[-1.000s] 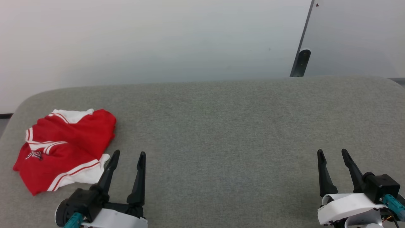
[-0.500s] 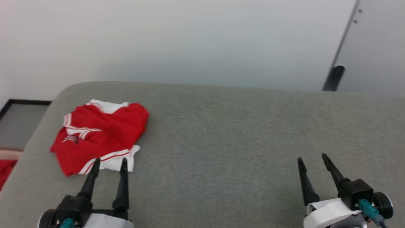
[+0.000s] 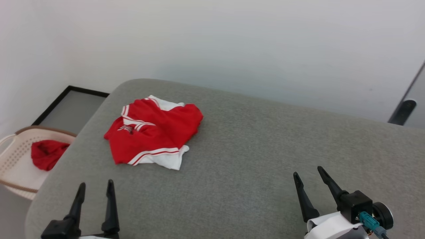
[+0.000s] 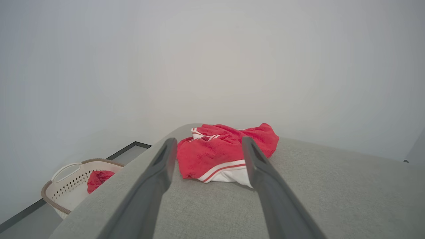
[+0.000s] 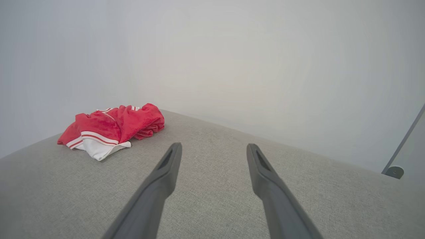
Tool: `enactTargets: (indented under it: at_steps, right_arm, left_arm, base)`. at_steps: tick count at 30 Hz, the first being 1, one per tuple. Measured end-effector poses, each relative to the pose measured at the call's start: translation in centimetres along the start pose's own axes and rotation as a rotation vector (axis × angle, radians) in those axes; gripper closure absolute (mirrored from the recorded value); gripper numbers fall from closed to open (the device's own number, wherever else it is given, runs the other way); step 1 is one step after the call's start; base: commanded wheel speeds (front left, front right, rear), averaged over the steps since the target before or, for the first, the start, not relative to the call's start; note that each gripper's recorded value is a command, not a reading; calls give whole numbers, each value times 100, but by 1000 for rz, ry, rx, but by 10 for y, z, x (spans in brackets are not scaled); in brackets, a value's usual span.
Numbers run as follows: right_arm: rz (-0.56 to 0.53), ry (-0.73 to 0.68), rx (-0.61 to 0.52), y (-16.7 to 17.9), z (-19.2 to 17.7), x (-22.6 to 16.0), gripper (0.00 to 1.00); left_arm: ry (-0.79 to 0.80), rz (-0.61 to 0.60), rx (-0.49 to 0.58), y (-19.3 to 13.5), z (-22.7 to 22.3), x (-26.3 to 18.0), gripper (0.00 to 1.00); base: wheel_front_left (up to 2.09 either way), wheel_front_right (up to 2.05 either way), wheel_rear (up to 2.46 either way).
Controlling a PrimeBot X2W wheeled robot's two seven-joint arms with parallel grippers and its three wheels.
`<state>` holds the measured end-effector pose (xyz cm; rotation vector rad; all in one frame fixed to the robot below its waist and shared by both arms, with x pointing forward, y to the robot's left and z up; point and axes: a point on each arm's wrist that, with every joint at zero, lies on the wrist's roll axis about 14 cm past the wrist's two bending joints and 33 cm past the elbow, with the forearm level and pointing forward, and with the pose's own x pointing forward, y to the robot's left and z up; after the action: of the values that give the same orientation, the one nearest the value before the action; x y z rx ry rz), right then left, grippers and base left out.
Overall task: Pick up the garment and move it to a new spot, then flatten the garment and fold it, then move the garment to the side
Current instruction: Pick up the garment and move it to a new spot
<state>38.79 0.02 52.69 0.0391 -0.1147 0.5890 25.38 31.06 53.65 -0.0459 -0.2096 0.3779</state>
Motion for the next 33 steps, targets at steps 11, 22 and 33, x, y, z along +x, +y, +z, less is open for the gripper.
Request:
enactTargets:
  at_steps: [11,22,33]
  right_arm:
    - [57,0,-22,11,-3,22,0]
    - [33,29,-35,-30,-24,50,0]
    - [-48,97,-27,-83,-60,46,0]
  left_arm:
    - [-10,50,-83,17,14,27,0]
    - [211,-122,-74,-14,39,164,0]
    - [810,-91,-82,-23,-78,226,0]
  base:
    - [0,0,0]
    - [0,0,0]
    - [0,0,0]
